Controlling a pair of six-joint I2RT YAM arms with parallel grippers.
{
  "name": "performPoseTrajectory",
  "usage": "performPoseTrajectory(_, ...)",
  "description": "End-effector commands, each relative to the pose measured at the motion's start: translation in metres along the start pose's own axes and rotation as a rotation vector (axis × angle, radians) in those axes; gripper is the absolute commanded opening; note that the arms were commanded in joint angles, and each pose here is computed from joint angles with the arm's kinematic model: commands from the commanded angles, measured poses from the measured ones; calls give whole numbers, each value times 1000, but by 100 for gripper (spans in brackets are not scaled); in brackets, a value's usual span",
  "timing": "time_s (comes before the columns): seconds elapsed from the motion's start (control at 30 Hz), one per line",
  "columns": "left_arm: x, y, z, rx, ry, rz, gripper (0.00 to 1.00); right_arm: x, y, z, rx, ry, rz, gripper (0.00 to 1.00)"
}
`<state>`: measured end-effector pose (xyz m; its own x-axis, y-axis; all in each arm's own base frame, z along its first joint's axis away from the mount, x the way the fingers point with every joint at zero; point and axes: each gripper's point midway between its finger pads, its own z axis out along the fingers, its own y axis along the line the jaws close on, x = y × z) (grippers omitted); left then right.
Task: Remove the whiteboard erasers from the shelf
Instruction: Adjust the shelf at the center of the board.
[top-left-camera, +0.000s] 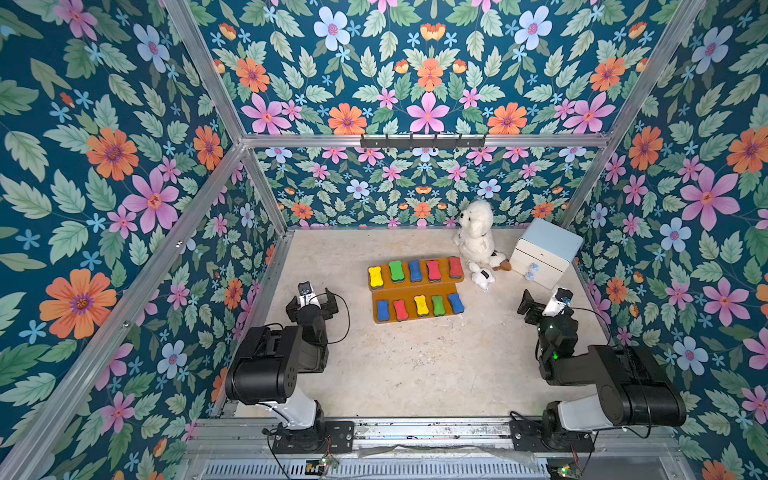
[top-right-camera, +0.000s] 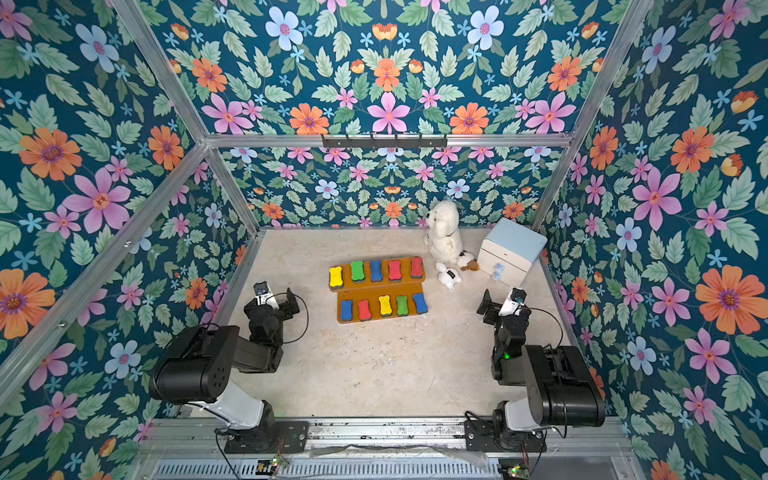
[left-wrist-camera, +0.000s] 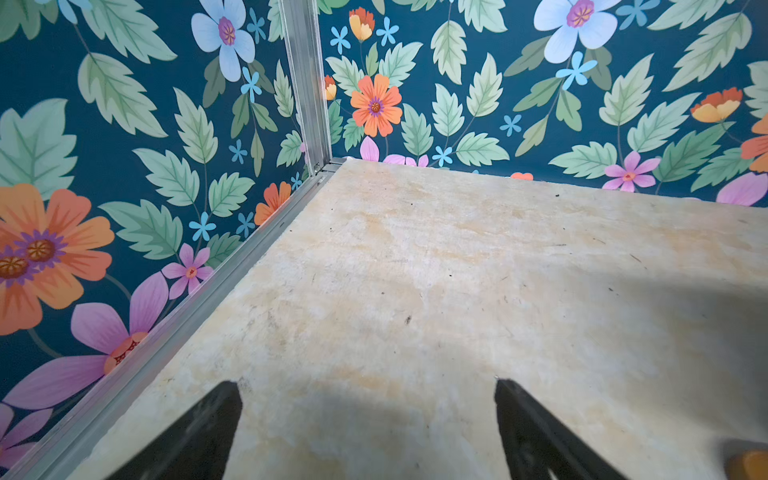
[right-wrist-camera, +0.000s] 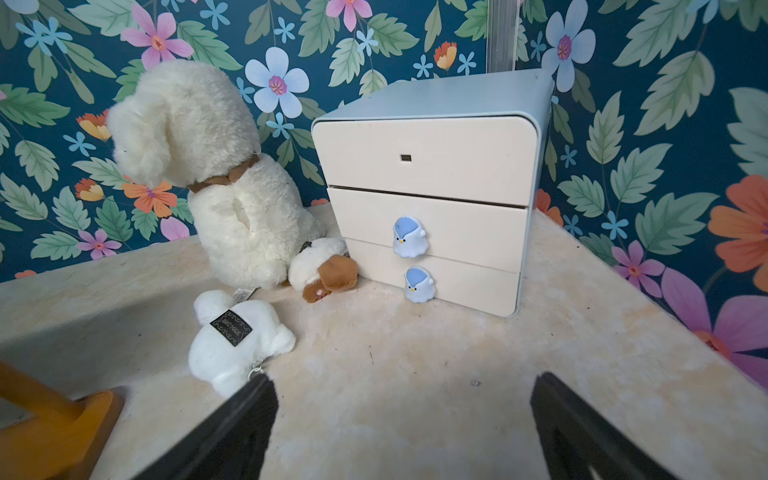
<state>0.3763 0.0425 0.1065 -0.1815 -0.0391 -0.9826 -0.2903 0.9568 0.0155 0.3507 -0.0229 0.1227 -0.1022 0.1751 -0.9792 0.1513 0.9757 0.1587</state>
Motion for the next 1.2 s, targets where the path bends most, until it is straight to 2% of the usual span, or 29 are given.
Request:
performPoseTrajectory(0.0,-8,0,1,-2,-29,-15,99,-13,0,0,5,-52,-2,99)
performPoseTrajectory(0.4,-8,-2,0,-2,-28,-8,99,-13,0,1,5,-50,-2,99)
performPoseTrajectory(0.47,-11,3,-3,-44,-45,-16,99,-13,0,0,6,-53,-2,99)
performPoseTrajectory(0.53,-15,-2,-8,-12,-53,1,99,-21,-9,-3,61,-77,12,99)
performPoseTrajectory(0.6,-30,4,-10,-98,-67,10,99,-36,-10,-9,92,-88,14,99)
performPoseTrajectory(0.63,-35,6,-10,-120,-40,6,99,-50,-11,-13,117,-102,22,99)
performPoseTrajectory(0.67,-43,7,-12,-124,-37,6,99,-62,-13,-17,151,-112,78,99)
performPoseTrajectory(0.73,-64,9,-18,-127,-65,-91,99,-87,-5,-23,136,-122,197,99)
performPoseTrajectory(0.83,-88,-18,-17,10,29,-271,99,-119,29,-31,33,-75,282,99)
performPoseTrajectory(0.93,-87,-50,-11,127,181,-417,99,-128,84,-35,-169,92,320,99)
performPoseTrajectory(1.07,-77,-83,-8,249,336,-507,86,-113,151,-38,-420,335,297,99)
performPoseTrajectory(1.17,-75,-107,-13,367,412,-539,83,-104,181,-39,-527,432,291,99)
